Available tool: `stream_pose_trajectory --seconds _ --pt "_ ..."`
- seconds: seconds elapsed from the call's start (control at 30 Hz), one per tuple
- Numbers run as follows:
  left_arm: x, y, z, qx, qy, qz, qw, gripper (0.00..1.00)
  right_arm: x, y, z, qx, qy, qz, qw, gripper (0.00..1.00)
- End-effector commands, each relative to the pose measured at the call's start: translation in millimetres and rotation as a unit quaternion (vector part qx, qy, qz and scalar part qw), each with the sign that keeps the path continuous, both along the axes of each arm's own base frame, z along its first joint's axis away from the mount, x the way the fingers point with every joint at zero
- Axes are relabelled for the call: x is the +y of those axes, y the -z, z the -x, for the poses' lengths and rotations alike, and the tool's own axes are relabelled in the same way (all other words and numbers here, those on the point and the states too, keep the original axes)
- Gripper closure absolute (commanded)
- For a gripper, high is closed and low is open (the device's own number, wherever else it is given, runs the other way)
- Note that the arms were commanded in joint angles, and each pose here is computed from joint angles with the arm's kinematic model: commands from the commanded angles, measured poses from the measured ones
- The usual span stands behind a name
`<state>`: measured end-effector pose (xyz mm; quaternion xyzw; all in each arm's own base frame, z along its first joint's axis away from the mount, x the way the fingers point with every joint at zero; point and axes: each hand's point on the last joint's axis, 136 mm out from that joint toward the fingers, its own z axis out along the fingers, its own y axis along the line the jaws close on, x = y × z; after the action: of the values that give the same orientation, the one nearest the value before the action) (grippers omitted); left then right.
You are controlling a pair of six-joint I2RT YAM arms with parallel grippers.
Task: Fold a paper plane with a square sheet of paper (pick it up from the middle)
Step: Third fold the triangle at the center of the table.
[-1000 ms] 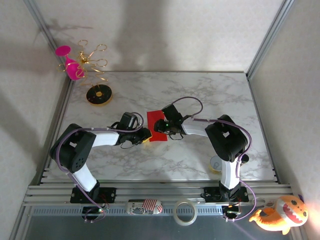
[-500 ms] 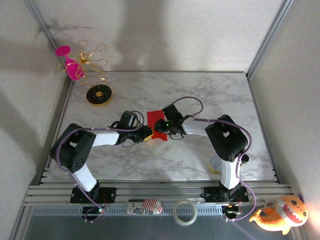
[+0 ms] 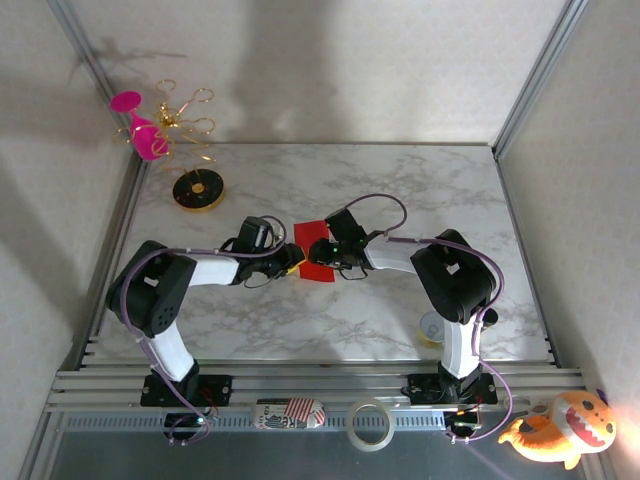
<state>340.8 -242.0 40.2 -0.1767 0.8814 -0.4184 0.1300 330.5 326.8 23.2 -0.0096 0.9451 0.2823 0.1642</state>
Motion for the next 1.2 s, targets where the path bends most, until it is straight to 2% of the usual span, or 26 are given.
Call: stream_pose_trajectory --seconds 0.0,0.23,0.33,0.47,0.57,0.67,0.77,0.87,1.0,1.17 --pt "-3 -6 -15 -0.013 -0.005 0.011 1.0 0.74 -31 55 35 0.078 0.001 0.07 0.995 0.61" --pt "-4 -3 -18 -0.001 -0.018 0.018 1.0 0.82 -25 41 31 0.06 -0.001 0.047 0.997 0.61" --pt "-1 -2 -18 0.004 -0.027 0.016 1.0 0.87 -27 21 14 0.03 0.009 0.025 0.999 0.6" --pt "2 -2 -18 0.006 -0.034 0.011 0.999 0.95 -23 -18 -5 -0.05 -0.003 0.007 0.999 0.56" --pt "2 -6 -19 0.004 -0.04 0.015 0.999 0.97 -25 -47 -11 -0.128 -0.033 0.007 0.991 0.46" --pt "3 -11 -20 0.001 -0.045 0.02 0.999 0.98 -28 -68 -7 -0.215 -0.076 0.029 0.973 0.33" --pt "3 -15 -20 -0.001 -0.049 0.024 0.998 0.99 -25 -79 1 -0.275 -0.117 0.059 0.953 0.28" --pt "4 -19 -20 -0.004 -0.058 0.031 0.998 0.99 -20 -84 8 -0.331 -0.15 0.091 0.927 0.25" --pt "6 -19 -20 -0.002 -0.068 0.032 0.997 0.98 -6 -89 31 -0.433 -0.215 0.108 0.869 0.23" --pt "4 -20 -18 0.003 -0.069 0.047 0.996 0.98 6 -73 46 -0.465 -0.266 0.13 0.834 0.24"
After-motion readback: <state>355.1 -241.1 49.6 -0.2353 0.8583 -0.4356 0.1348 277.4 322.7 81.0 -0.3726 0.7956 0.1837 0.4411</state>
